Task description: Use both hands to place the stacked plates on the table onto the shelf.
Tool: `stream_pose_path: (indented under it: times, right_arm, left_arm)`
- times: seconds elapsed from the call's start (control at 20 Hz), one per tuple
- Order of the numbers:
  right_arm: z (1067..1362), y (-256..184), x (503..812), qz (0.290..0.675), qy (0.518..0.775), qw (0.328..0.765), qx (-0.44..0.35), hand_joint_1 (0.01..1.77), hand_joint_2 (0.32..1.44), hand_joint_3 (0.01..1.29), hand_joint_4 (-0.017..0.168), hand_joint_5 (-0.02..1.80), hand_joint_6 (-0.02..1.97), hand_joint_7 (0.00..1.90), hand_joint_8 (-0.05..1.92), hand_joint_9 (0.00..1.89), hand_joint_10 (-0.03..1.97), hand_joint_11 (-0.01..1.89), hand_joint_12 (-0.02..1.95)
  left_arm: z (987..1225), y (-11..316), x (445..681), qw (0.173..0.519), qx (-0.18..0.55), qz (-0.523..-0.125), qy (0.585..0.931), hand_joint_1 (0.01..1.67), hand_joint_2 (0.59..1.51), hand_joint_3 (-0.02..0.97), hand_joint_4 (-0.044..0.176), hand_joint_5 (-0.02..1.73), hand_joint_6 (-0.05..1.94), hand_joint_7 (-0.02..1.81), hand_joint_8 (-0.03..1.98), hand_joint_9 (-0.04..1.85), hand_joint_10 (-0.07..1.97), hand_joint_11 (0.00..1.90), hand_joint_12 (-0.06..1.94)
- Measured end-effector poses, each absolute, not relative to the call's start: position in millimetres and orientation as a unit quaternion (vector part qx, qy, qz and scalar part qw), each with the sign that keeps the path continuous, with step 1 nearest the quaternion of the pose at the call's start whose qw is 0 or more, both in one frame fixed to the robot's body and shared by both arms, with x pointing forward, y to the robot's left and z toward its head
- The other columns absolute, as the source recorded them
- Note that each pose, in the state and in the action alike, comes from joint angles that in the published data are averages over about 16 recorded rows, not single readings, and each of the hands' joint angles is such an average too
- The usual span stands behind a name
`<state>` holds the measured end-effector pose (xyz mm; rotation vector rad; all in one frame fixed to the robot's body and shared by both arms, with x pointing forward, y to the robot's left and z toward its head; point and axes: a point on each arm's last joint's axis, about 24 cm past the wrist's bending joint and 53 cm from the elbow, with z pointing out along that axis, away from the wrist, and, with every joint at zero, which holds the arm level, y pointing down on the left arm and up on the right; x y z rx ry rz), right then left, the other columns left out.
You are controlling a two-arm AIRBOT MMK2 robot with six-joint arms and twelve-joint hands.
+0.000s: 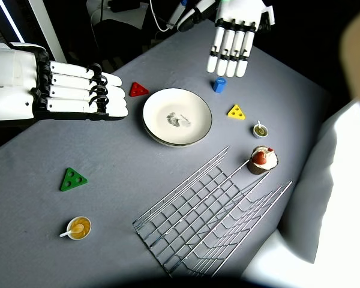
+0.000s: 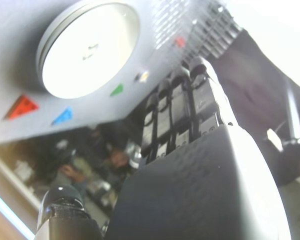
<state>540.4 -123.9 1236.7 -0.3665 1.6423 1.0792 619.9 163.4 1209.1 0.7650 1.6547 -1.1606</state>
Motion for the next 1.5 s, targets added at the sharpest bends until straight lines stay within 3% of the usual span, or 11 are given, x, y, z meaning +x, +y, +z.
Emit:
stream_pose_path:
  times: [0.5, 1.1, 1.5]
  right_arm:
    - [1234, -119, 538, 0.444, 0.688, 0.547, -0.174, 0.06, 0.92, 0.02, -0.001, 0.13, 0.02, 0.17, 0.01, 0.15, 0.0, 0.12, 0.03]
    - [1227, -117, 547, 0.416, 0.693, 0.56, -0.182, 0.07, 0.96, 0.02, 0.003, 0.14, 0.02, 0.19, 0.01, 0.18, 0.0, 0.16, 0.03]
    - [1225, -118, 550, 0.409, 0.696, 0.561, -0.183, 0.1, 0.97, 0.02, 0.004, 0.16, 0.02, 0.21, 0.01, 0.2, 0.0, 0.18, 0.03]
  left_arm:
    - [1205, 161, 600, 0.446, 0.359, -0.483, 0.662, 0.02, 0.878, -0.001, -0.002, 0.12, 0.02, 0.18, 0.01, 0.17, 0.02, 0.11, 0.02]
    - [1160, 138, 571, 0.403, 0.417, -0.467, 0.668, 0.02, 0.888, -0.001, -0.002, 0.12, 0.02, 0.18, 0.01, 0.17, 0.02, 0.11, 0.02]
    - [1132, 120, 568, 0.392, 0.437, -0.438, 0.681, 0.02, 0.901, 0.0, -0.002, 0.1, 0.02, 0.17, 0.01, 0.16, 0.02, 0.11, 0.02]
